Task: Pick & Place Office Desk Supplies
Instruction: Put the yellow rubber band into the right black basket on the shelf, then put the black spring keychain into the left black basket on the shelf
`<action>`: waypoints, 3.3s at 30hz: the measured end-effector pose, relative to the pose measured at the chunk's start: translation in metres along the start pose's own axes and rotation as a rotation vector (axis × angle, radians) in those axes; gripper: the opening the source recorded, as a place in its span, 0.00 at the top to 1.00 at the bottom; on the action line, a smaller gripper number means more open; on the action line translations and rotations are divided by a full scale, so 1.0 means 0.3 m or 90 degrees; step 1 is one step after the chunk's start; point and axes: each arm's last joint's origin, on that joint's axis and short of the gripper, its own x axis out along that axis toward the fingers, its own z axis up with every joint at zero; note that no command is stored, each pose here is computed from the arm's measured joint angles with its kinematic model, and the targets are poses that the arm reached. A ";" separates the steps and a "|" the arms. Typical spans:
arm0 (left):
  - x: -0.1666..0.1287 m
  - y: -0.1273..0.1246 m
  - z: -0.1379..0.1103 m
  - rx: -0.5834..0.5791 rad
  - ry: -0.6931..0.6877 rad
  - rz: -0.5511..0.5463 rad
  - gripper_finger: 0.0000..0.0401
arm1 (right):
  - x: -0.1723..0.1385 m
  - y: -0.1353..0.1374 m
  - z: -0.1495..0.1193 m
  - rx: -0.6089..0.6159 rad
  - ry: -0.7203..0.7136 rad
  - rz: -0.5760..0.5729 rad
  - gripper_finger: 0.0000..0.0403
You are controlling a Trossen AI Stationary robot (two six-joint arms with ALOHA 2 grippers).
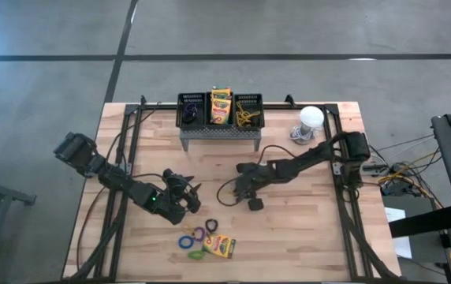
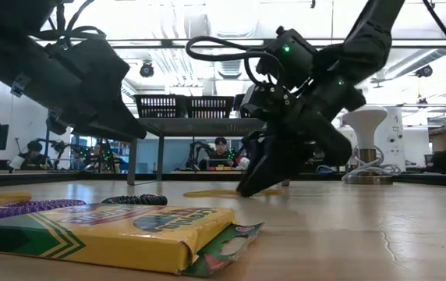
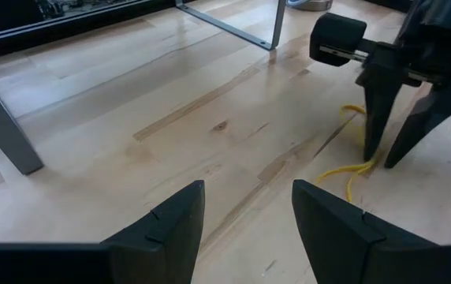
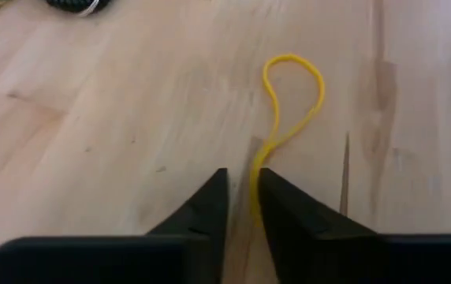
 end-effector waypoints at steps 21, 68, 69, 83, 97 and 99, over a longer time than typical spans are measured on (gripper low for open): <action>0.000 0.001 -0.001 0.001 0.001 0.001 0.51 | -0.384 0.087 0.248 -0.100 -0.256 -0.173 0.97; 0.000 0.002 -0.001 0.005 0.002 0.002 0.51 | -0.738 -0.374 0.292 0.095 -0.258 -0.420 0.70; 0.000 0.002 -0.001 0.005 0.002 0.003 0.51 | -0.738 -0.344 0.309 0.081 -0.270 -0.402 0.69; 0.000 -0.002 0.001 -0.006 -0.002 -0.002 0.51 | -0.472 0.097 0.198 -0.070 -0.263 -0.149 0.76; 0.009 -0.033 0.030 0.020 -0.014 -0.055 0.51 | -0.204 0.182 -0.044 -0.096 -0.309 -0.100 0.80; 0.010 -0.042 0.029 0.065 0.023 -0.103 0.51 | -0.176 0.180 -0.037 -0.092 -0.323 -0.101 0.79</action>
